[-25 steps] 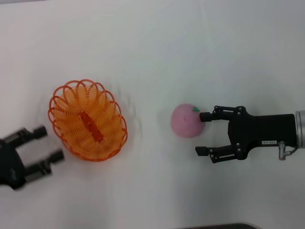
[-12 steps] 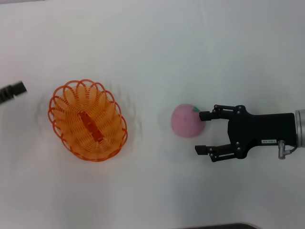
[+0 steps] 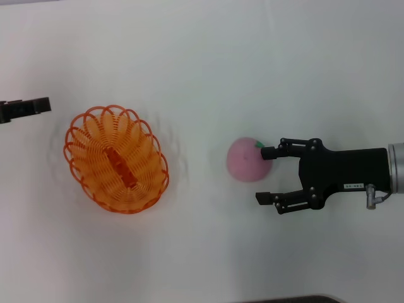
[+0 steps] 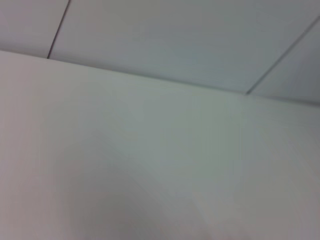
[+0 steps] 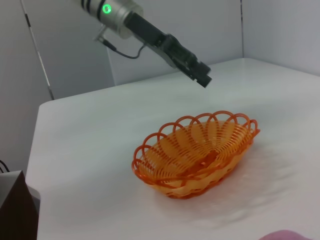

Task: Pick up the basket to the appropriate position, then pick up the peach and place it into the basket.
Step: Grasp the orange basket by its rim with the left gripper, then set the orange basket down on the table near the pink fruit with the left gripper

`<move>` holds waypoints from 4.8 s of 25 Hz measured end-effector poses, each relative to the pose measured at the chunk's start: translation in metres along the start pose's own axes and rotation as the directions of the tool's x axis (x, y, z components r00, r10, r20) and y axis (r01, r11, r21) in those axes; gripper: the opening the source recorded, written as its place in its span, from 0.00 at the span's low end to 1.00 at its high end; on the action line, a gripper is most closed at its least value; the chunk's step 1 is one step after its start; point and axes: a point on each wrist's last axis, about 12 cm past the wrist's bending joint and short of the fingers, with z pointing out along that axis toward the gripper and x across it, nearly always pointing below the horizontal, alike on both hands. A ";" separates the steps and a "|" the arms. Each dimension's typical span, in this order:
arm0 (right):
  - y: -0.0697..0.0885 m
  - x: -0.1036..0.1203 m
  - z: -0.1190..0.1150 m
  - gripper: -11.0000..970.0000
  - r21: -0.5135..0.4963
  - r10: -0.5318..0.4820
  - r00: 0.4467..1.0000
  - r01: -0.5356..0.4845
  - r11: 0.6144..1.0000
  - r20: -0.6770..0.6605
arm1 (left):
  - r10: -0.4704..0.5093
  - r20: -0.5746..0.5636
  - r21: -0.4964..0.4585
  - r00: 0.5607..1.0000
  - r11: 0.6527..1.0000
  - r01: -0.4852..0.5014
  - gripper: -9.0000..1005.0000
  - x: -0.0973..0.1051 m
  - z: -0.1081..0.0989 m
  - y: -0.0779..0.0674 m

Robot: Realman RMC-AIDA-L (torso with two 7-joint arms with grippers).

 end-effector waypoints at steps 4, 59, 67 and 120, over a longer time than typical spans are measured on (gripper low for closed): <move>0.000 0.000 0.000 0.94 -0.001 -0.001 1.000 0.001 1.000 0.000 | 0.145 -0.094 -0.068 0.985 0.986 -0.152 0.78 -0.014 0.011 -0.016; -0.002 -0.003 -0.001 0.94 0.001 -0.013 1.000 0.013 1.000 -0.001 | 0.525 -0.428 0.001 0.736 0.815 -0.580 0.16 -0.040 0.089 -0.076; -0.002 -0.003 -0.001 0.94 -0.001 -0.013 1.000 0.013 1.000 -0.002 | 0.498 -0.424 0.000 0.756 0.835 -0.550 0.07 -0.038 0.088 -0.075; -0.002 -0.005 -0.002 0.94 0.005 -0.001 1.000 0.001 1.000 0.017 | -0.377 -0.062 -0.049 0.924 0.926 0.374 0.05 0.013 0.014 -0.017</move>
